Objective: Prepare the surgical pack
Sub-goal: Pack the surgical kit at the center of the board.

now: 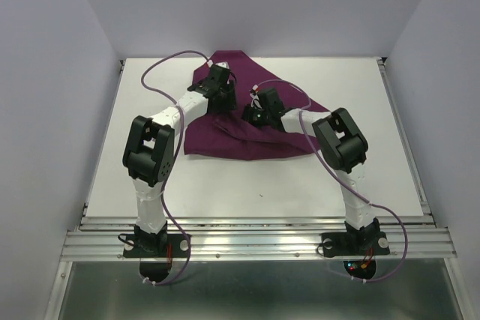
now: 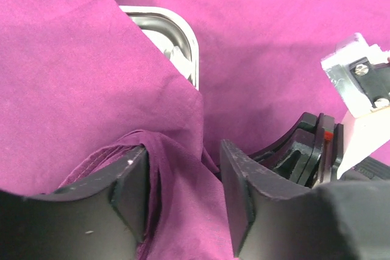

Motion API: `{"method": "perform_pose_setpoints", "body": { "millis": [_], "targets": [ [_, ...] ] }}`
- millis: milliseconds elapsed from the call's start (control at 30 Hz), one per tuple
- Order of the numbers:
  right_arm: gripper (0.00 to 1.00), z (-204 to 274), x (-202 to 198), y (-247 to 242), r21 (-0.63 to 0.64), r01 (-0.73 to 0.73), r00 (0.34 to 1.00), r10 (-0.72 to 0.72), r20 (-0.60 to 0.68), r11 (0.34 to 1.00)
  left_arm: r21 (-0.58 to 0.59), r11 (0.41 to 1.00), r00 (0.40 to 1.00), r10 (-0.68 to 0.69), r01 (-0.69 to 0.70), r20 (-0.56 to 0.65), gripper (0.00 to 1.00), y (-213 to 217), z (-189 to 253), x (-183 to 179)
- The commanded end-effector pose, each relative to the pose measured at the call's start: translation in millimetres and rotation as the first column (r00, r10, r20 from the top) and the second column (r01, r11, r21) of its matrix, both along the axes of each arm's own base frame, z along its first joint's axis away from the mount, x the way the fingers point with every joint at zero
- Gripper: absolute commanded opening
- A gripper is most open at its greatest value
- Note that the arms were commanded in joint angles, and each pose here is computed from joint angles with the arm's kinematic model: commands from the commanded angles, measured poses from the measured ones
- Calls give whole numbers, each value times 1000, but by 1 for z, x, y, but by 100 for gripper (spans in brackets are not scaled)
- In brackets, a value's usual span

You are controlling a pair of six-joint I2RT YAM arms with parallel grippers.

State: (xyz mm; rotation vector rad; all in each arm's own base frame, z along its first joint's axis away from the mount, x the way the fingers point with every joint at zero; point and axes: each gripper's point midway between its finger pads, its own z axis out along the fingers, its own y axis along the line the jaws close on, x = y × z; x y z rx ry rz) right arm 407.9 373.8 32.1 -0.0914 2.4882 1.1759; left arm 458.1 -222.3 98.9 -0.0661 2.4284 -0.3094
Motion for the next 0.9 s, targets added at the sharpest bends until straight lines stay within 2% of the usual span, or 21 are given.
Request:
{"method": "perform_pose_setpoints", "body": {
  "millis": [0, 333, 533, 633, 867],
  "targets": [
    [1, -1, -12, -2, -39, -14, 1000, 14, 0, 999, -53, 999, 990, 10, -2, 140, 59, -5, 51, 22],
    [1, 1, -13, -3, -42, -11, 1000, 11, 5, 999, -73, 996, 962, 68, -50, 266, 59, 8, 100, 22],
    [1, 1, -13, -4, -45, -6, 1000, 7, 5, 999, -58, 997, 972, 58, -46, 229, 58, 10, 96, 16],
    [1, 1, -14, -5, -45, -6, 1000, 7, 4, 999, -72, 996, 964, 72, -55, 255, 56, 12, 105, 14],
    [1, 1, -15, -5, -45, -6, 1000, 7, 4, 999, -41, 988, 946, 155, -149, 284, 51, 36, 131, 6]
  ]
}}
